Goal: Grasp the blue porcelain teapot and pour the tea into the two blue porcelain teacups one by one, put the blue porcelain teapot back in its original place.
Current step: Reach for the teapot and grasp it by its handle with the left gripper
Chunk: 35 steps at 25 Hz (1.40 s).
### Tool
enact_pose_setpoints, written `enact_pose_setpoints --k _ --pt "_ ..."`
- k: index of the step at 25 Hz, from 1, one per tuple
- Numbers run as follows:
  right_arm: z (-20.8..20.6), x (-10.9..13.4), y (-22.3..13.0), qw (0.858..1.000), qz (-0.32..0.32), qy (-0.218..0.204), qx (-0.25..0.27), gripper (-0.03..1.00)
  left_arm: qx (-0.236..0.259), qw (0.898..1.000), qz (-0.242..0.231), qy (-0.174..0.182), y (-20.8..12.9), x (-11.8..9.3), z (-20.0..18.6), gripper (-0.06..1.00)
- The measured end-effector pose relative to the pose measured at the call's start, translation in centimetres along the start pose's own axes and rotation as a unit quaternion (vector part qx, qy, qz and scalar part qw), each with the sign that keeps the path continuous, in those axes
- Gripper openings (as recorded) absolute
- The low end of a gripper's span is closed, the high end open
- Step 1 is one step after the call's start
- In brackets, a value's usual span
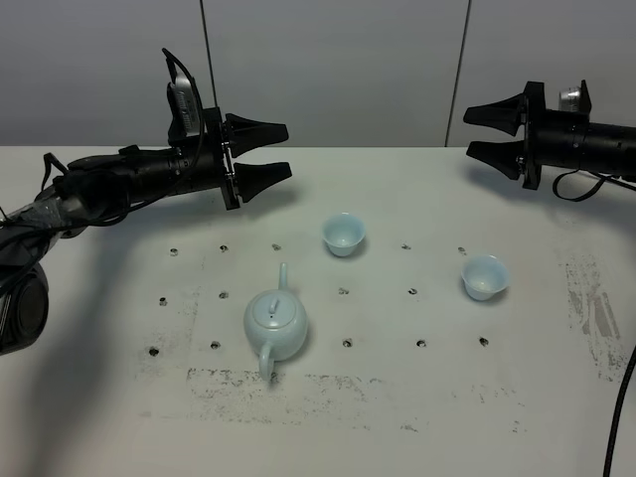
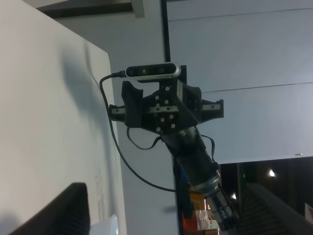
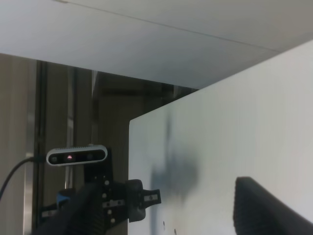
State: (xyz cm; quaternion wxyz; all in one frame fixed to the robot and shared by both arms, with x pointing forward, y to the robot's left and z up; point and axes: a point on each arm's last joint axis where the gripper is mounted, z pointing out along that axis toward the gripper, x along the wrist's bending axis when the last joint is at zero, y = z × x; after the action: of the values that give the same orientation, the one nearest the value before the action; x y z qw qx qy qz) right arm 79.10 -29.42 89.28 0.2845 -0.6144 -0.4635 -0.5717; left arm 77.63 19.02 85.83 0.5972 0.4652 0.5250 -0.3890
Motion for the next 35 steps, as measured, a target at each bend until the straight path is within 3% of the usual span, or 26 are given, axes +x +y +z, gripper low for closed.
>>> enact_pose_setpoints --k 12,15,18,19,21,24,26,28,31,33,35 --pt "0.0 0.0 0.0 1.000 -0.021 0.002 -0.001 0.57 0.000 1.000 0.004 -0.001 0.1 -0.2 0.0 0.69" --pt "-0.2 1.1 0.4 0.997 -0.071 0.000 -0.001 0.56 0.005 0.999 0.040 -0.004 0.7 -1.7 0.2 0.69" --pt "-0.8 4.0 1.2 0.987 -0.158 -0.037 0.010 0.55 0.027 0.991 0.128 0.016 1.7 -4.7 0.5 0.67" --pt "-1.1 5.2 1.5 0.980 -0.190 -0.056 0.014 0.54 0.041 0.984 0.171 0.038 2.0 -6.0 0.5 0.66" --pt "-2.0 7.2 2.1 0.961 -0.251 -0.116 0.024 0.54 0.074 0.959 0.252 0.107 2.3 -7.8 0.7 0.63" --pt "-3.0 8.2 2.6 0.926 -0.300 -0.225 0.039 0.54 0.093 0.905 0.342 0.236 2.8 -10.2 0.8 0.60" --pt "-3.7 7.8 2.9 0.900 -0.307 -0.305 0.048 0.54 0.088 0.879 0.355 0.307 3.1 -10.4 0.7 0.59" --pt "-4.7 6.7 3.2 0.866 -0.303 -0.394 0.057 0.54 0.088 0.857 0.351 0.366 3.4 -10.0 0.1 0.59" --pt "-6.1 5.3 2.9 0.814 -0.280 -0.502 0.082 0.54 0.099 0.831 0.347 0.424 3.7 -9.8 -1.0 0.59" --pt "-7.1 4.6 1.9 0.784 -0.265 -0.549 0.117 0.54 0.108 0.815 0.347 0.452 3.5 -10.4 -1.4 0.59" --pt "-7.9 4.9 1.0 0.773 -0.244 -0.571 0.131 0.54 0.124 0.795 0.348 0.481 3.1 -11.4 -1.7 0.59"
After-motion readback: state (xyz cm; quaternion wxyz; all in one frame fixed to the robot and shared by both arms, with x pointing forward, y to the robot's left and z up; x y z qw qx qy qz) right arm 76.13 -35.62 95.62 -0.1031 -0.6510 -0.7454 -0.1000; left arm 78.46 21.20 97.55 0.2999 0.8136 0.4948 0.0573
